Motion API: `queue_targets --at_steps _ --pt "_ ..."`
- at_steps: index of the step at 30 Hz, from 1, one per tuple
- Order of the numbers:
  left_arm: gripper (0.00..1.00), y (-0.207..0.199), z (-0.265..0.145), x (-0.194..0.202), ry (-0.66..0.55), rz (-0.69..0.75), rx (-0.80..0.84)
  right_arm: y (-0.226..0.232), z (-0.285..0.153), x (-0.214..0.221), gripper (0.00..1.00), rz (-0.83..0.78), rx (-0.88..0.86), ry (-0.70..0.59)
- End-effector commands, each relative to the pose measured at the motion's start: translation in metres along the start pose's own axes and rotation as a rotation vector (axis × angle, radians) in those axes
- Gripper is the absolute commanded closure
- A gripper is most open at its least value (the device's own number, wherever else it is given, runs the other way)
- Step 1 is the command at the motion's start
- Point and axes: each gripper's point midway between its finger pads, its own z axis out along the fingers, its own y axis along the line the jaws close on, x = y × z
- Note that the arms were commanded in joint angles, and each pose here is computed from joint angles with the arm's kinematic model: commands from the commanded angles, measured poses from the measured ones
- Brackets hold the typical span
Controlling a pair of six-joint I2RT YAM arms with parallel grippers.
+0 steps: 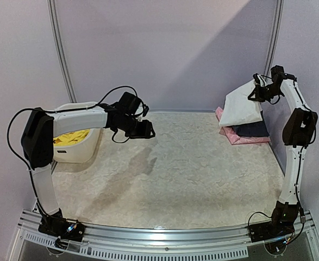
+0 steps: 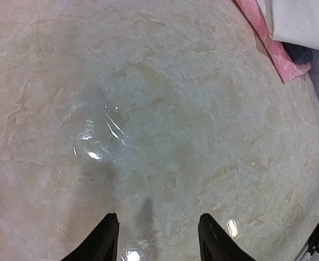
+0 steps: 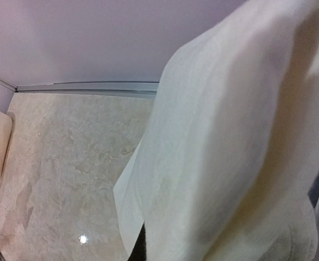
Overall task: Fold and stack the mixed laundry pile
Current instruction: Place the square-folded T-shirt at the corner of the board.
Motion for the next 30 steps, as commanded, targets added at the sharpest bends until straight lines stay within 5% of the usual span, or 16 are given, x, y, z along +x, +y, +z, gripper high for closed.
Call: queue_targets --at_steps 1,9,18,30 --pt "0.49 -0.012 -0.008 -0.003 -0.006 0.027 0.017 0.030 -0.037 -0.030 1.00 -0.042 -0.069 -0.107" --pt "0.49 -0.018 -0.002 0.001 0.010 0.033 0.029 0.019 -0.021 -0.009 1.00 -0.031 -0.061 -0.031" --pt "0.49 -0.017 0.007 0.014 0.058 0.036 0.029 -0.044 0.027 0.029 1.00 -0.042 0.090 0.094" --pt "0.49 -0.016 0.017 0.033 0.124 0.043 0.025 -0.122 0.044 0.007 1.00 -0.154 0.434 0.017"
